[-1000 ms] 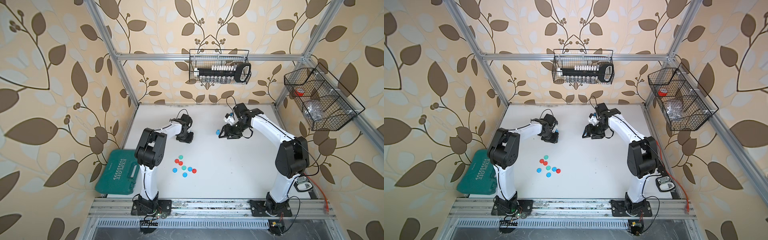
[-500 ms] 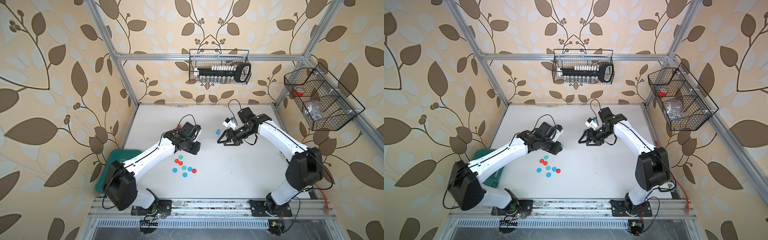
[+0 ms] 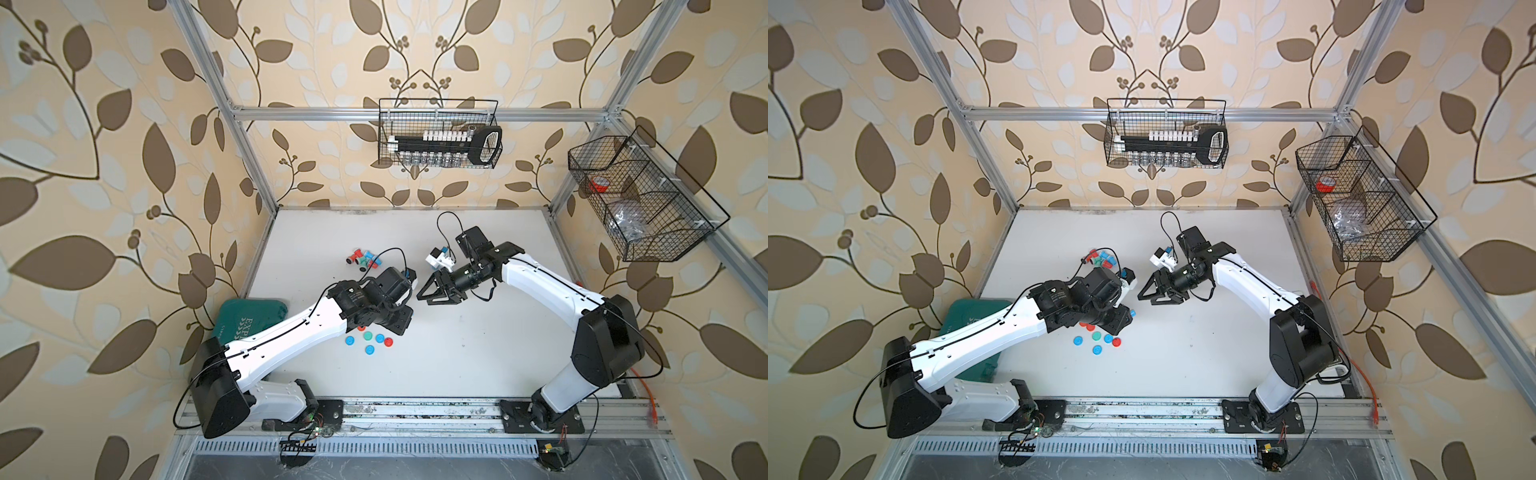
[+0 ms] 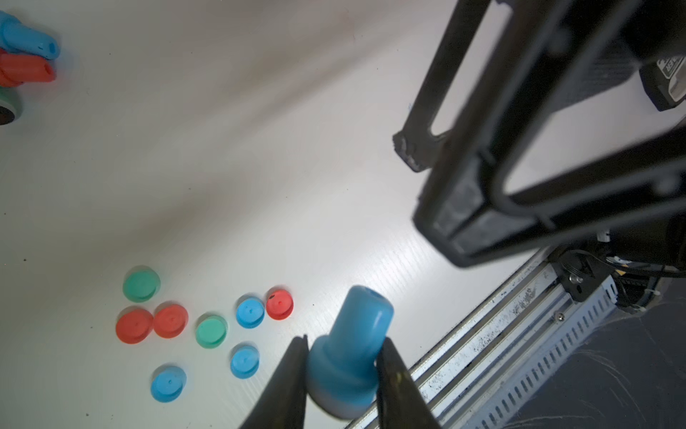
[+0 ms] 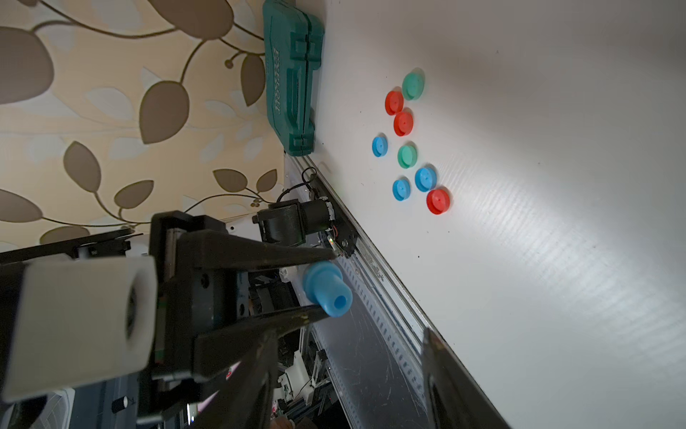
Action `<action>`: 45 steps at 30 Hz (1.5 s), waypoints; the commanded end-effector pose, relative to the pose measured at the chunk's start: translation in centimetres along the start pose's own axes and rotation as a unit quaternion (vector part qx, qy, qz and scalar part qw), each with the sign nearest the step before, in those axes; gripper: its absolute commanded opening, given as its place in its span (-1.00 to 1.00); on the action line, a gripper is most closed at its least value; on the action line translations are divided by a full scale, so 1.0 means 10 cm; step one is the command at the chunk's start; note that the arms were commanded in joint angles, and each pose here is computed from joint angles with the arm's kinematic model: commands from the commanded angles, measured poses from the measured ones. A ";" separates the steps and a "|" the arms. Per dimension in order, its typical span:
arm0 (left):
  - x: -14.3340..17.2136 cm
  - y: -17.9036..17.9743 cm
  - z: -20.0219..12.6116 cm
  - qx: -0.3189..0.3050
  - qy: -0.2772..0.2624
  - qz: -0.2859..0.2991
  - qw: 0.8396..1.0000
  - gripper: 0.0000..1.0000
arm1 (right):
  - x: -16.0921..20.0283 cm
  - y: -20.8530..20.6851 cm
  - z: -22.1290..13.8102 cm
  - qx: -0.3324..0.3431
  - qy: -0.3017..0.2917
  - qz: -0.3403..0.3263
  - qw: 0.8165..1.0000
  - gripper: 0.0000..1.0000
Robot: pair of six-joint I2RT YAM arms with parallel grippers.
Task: Close the stamp cap
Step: Pick up the stamp from the center of the board.
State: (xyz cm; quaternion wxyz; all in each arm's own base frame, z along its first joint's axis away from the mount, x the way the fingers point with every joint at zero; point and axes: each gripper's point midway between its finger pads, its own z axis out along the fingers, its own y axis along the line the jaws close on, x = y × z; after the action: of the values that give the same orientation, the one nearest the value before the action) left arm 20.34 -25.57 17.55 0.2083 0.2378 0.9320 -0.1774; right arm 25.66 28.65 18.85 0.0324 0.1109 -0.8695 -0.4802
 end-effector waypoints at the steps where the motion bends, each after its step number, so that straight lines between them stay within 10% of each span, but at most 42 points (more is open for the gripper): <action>1: -0.06 0.00 -0.17 -0.011 -0.027 -0.012 0.999 -0.36 | 0.01 0.06 0.07 -0.027 0.014 0.001 1.000 0.14; 45: -0.11 -0.10 -0.23 -0.011 -0.060 -0.019 0.998 -0.35 | 0.35 0.29 0.51 -0.104 0.085 -0.006 0.991 -0.48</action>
State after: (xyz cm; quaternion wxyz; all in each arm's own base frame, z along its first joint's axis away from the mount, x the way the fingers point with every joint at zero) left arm 19.76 -25.83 18.82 0.2362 0.2177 0.9304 -0.1764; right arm 22.07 33.46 18.77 0.0917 0.1489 -0.8169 -0.5497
